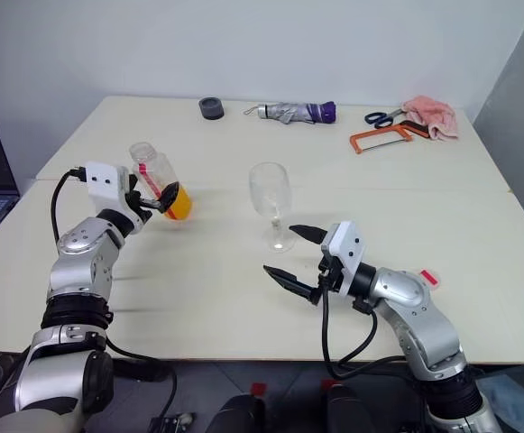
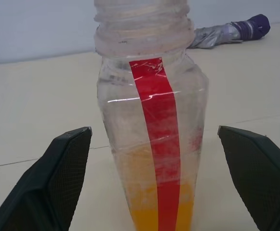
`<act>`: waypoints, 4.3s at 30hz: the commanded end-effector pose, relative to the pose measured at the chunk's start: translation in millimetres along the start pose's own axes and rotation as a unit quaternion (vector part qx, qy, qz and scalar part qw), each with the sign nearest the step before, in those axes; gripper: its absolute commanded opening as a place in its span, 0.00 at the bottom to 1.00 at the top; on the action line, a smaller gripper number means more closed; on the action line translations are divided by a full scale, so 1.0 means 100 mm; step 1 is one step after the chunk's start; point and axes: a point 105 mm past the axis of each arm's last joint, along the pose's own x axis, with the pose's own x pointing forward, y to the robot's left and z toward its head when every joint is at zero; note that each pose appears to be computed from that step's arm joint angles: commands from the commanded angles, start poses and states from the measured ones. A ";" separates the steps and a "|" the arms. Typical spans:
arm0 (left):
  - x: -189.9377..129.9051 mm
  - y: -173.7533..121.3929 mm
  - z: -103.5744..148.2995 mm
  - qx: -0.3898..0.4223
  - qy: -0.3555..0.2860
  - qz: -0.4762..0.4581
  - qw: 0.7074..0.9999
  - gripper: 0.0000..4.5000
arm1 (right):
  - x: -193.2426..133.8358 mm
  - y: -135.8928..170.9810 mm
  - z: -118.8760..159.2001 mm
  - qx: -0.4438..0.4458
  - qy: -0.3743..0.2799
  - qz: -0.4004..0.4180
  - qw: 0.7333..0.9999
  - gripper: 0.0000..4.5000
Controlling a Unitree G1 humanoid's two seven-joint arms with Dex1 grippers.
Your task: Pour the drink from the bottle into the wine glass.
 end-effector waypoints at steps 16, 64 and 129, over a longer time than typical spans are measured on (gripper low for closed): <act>0.11 0.08 0.24 0.030 -0.027 0.008 0.999 1.00 | 0.10 0.07 0.19 -0.021 -0.038 0.021 0.999 0.99; 0.10 -0.09 0.28 -0.003 -0.051 -0.032 0.998 0.38 | 0.11 0.08 0.19 -0.025 -0.037 0.022 0.999 1.00; 0.18 -1.28 1.34 0.574 -0.308 -0.149 0.744 0.37 | -0.06 -0.24 0.51 -0.031 -0.084 -0.088 0.992 1.00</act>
